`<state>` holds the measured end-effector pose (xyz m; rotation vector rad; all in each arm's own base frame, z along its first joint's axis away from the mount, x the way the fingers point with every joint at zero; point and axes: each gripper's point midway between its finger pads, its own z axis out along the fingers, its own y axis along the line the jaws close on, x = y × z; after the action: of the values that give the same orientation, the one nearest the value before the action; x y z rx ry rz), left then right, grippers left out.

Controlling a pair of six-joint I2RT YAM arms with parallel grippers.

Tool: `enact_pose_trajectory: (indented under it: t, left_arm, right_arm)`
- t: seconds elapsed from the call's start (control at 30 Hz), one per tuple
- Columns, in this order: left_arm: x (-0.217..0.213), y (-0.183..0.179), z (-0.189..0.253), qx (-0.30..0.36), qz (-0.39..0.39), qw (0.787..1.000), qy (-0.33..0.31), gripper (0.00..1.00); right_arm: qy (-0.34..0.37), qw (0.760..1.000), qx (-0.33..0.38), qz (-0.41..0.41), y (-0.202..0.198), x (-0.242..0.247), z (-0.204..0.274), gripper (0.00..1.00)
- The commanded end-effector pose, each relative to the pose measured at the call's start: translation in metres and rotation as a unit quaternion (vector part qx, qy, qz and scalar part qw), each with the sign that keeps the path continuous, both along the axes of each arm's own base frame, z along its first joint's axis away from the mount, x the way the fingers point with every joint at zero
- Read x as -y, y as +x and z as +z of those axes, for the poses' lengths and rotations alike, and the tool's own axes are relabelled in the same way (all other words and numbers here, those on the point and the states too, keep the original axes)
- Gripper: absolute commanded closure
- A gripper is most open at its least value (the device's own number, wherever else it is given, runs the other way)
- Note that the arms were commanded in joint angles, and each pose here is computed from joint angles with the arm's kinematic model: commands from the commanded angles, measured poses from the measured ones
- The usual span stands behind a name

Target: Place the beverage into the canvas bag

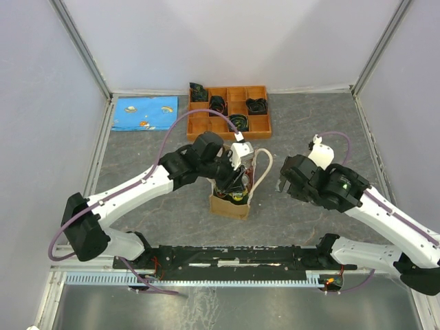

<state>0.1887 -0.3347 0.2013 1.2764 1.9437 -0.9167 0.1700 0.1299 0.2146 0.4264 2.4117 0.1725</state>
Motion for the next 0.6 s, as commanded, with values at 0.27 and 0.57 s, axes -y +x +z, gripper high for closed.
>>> enact_pose_trajectory:
  t: [0.27, 0.57]
  left_arm:
    - [0.019, -0.009, -0.021, 0.035, -0.040, 0.999, -0.014, 0.97]
    - [0.009, -0.009, -0.046, 0.066, -0.023, 0.997, 0.013, 0.97]
  right_arm:
    - [0.000, 1.000, 0.017, -0.023, -0.003, 0.015, 0.009, 0.03]
    - [0.000, 1.000, 0.013, -0.024, -0.006, 0.017, 0.006, 0.03]
